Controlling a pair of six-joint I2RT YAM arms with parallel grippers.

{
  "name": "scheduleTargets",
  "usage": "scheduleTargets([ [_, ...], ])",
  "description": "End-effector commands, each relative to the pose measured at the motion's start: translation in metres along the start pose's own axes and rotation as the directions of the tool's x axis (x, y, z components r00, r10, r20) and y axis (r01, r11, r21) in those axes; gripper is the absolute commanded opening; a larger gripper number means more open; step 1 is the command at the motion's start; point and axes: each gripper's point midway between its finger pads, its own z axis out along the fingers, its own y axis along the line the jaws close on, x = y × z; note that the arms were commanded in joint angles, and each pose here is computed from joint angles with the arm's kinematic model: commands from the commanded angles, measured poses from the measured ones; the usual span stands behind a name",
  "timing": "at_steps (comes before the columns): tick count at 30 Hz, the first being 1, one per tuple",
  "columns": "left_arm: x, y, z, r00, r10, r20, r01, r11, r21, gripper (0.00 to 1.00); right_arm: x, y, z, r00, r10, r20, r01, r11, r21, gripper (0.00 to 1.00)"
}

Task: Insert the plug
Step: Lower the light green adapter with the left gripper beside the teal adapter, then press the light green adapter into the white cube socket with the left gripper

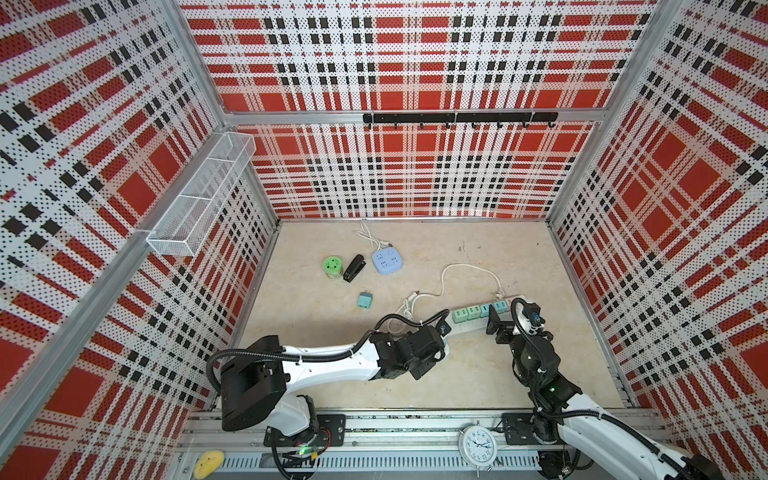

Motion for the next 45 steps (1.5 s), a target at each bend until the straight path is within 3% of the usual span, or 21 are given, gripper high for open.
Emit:
scheduleTargets([
  [1,-0.011,-0.001,-0.006,1.000,-0.018,0.024,0.018,1.000,0.000,0.00,-0.020,0.004,0.001,0.998,0.040,0.055,-0.039,0.999,-0.013,1.00],
  [22,0.007,-0.012,0.026,0.993,-0.009,-0.119,0.015,0.999,0.043,0.00,-0.020,0.005,0.002,0.998,0.037,0.052,-0.036,0.999,-0.015,1.00],
  [31,0.027,-0.003,0.053,0.968,-0.071,-0.241,0.091,0.993,0.070,0.00,-0.020,0.004,0.002,0.998,0.036,0.052,-0.036,0.999,-0.013,1.00],
  [37,0.034,0.007,0.062,0.947,-0.048,-0.317,0.055,0.998,0.011,0.00,-0.019,0.004,0.002,0.998,0.037,0.052,-0.036,0.999,-0.013,1.00],
  [45,0.038,0.026,0.065,0.915,-0.118,-0.386,0.120,0.993,-0.019,0.00,-0.019,0.005,0.003,0.998,0.033,0.049,-0.033,0.999,-0.012,1.00],
])
